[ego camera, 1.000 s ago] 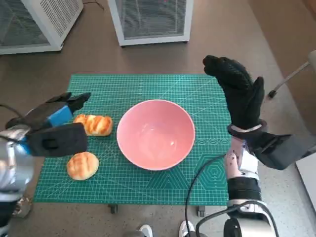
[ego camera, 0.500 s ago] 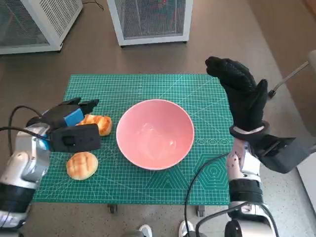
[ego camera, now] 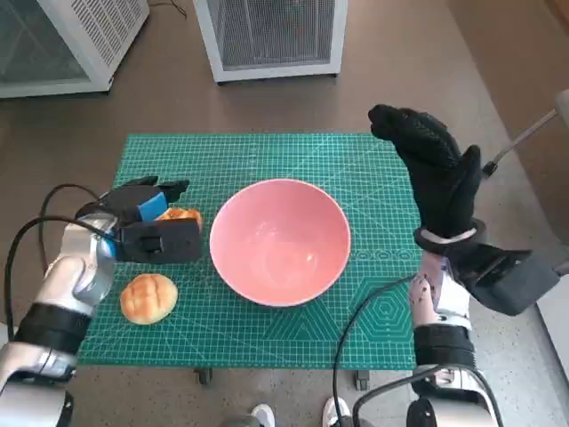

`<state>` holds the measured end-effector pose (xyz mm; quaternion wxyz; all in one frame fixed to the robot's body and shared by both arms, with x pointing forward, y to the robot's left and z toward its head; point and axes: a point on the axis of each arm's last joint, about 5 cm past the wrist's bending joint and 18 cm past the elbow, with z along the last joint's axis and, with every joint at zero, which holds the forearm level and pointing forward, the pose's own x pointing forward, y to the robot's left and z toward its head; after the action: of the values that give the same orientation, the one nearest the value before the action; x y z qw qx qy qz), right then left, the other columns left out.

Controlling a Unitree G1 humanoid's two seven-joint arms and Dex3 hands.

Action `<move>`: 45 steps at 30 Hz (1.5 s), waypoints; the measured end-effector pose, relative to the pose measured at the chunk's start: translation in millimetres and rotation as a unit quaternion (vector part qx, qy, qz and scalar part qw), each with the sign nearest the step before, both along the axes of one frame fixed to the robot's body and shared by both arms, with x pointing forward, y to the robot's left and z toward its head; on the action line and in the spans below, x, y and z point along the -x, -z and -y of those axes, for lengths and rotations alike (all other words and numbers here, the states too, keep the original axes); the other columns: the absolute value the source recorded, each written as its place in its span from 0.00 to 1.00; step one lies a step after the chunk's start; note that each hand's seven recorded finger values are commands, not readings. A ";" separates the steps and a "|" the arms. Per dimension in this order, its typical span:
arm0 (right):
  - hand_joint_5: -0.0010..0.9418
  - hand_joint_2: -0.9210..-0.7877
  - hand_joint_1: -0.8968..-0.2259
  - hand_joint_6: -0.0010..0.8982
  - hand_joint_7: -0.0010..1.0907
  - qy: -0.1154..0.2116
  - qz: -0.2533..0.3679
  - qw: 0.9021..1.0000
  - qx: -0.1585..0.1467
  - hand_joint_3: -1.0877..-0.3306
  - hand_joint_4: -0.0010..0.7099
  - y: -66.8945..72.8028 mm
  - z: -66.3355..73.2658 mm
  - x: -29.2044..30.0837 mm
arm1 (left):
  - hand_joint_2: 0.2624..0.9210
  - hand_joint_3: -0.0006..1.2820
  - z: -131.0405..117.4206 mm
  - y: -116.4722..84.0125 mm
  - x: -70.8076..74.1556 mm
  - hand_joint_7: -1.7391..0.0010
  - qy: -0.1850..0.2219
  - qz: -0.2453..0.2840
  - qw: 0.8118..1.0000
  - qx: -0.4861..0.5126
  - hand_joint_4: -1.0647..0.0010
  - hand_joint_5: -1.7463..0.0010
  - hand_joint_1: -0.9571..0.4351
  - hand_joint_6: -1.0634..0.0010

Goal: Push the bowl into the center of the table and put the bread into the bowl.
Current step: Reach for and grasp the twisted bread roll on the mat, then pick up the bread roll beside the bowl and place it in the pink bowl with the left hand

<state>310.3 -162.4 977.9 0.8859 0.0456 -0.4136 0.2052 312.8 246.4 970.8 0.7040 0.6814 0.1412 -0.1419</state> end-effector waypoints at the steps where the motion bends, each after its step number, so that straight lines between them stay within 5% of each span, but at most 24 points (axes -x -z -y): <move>1: 0.00 0.00 0.43 0.40 0.01 0.000 0.000 1.000 0.000 0.57 0.35 0.1 0.1 0.2 | 0.78 0.01 0.0 2.4 -0.8 0.98 0.000 -0.002 1.000 -0.001 0.82 0.99 0.58 0.75; 14: 0.00 0.00 0.45 0.40 0.01 0.002 -0.001 1.000 0.000 0.57 0.35 3.1 2.5 4.1 | 0.88 0.02 -2.3 17.2 -11.0 0.96 -0.015 -0.013 1.000 -0.022 0.69 0.98 0.62 0.59; 17: 0.00 0.00 0.46 0.40 0.01 0.002 0.002 1.000 0.001 0.57 0.35 2.4 2.6 4.7 | 0.93 0.03 -2.3 18.1 -13.1 0.94 -0.022 -0.011 0.999 -0.021 0.61 0.97 0.65 0.50; 20: 0.00 0.00 0.46 0.40 0.01 0.002 0.006 1.000 0.000 0.57 0.35 1.3 2.8 5.0 | 0.98 0.04 -1.9 18.8 -14.6 0.91 -0.027 -0.007 0.999 -0.020 0.41 0.95 0.67 0.36; 22: 0.00 0.00 0.46 0.40 0.01 0.002 0.007 1.000 0.001 0.57 0.35 1.0 3.0 5.3 | 0.99 0.10 -2.4 19.2 -14.9 0.53 -0.028 -0.004 0.999 -0.020 0.43 0.54 0.68 0.47; 25: 0.00 0.00 0.46 0.40 0.01 0.003 0.007 1.000 0.001 0.57 0.35 1.3 3.8 5.8 | 1.00 0.11 -2.8 20.1 -14.5 0.38 -0.025 0.004 0.999 -0.020 0.43 0.35 0.68 0.48; 28: 0.00 0.00 0.45 0.39 0.01 0.004 0.006 1.000 -0.002 0.57 0.35 2.2 4.6 6.4 | 1.00 0.10 -2.6 20.1 -14.5 0.35 -0.020 0.010 1.000 -0.019 0.43 0.29 0.69 0.46; 38: 0.00 0.00 0.45 0.39 0.01 0.003 0.005 1.000 -0.001 0.57 0.35 3.7 4.8 7.9 | 1.00 0.10 -3.4 11.1 -15.6 0.31 -0.011 0.020 1.000 -0.004 0.44 0.28 0.69 0.44; 45: 0.00 0.00 0.44 0.39 0.01 0.000 0.004 1.000 -0.002 0.57 0.35 3.6 4.2 8.2 | 1.00 0.08 -1.6 -12.9 -13.8 0.30 -0.001 0.074 0.997 0.028 0.42 0.31 0.69 0.43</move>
<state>302.1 -166.6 974.3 0.8843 0.0464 -0.4171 0.2044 326.6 248.0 983.6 0.7313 0.6700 0.0858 -0.0945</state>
